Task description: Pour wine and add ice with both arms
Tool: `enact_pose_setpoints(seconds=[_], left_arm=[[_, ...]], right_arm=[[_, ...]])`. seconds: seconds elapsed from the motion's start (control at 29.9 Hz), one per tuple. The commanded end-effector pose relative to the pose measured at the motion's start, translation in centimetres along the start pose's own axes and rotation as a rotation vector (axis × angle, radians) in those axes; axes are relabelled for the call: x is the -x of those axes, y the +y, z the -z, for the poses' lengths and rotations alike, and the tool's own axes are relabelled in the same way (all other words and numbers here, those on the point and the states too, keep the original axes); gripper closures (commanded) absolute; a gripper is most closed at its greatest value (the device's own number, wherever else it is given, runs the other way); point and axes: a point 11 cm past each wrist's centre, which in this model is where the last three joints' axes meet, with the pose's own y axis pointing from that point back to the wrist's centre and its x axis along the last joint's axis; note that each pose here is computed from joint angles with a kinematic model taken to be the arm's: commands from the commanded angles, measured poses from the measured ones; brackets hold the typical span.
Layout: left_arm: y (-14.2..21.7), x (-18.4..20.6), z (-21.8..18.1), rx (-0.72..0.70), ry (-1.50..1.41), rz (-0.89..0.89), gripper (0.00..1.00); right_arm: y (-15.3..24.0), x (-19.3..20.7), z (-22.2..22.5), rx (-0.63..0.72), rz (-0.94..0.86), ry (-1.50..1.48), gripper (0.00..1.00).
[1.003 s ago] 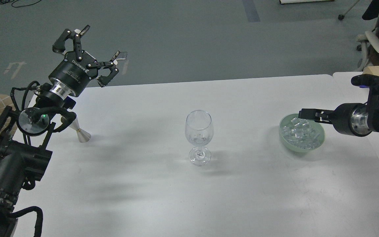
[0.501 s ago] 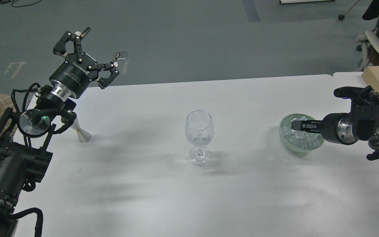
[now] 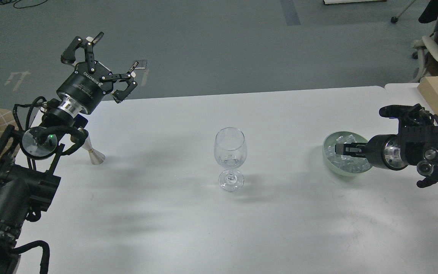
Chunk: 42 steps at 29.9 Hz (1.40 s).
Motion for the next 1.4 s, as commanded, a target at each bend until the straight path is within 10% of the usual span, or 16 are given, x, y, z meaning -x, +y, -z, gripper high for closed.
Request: enact_pose_setpoints(seconds=[0.0, 0.17, 0.53, 1.37], left_arm=[[0.0, 0.0, 0.0, -0.001, 0.000, 0.000, 0.02], [0.0, 0.0, 0.1, -0.002, 0.000, -0.001, 0.02], [0.1, -0.2, 0.1, -0.002, 0.000, -0.005, 0.02], [0.1, -0.1, 0.1, 0.001, 0.002, -0.004, 0.02]], right_arm=[[-0.5, 0.3, 0.1, 0.001, 0.008, -0.002, 0.40], [-0.8, 0.4, 0.2, 0.001, 0.014, -0.004, 0.48], [-0.8, 0.8, 0.1, 0.001, 0.040, -0.005, 1.00], [5.0, -8.8, 5.3, -0.097, -0.074, 0.138, 1.00]])
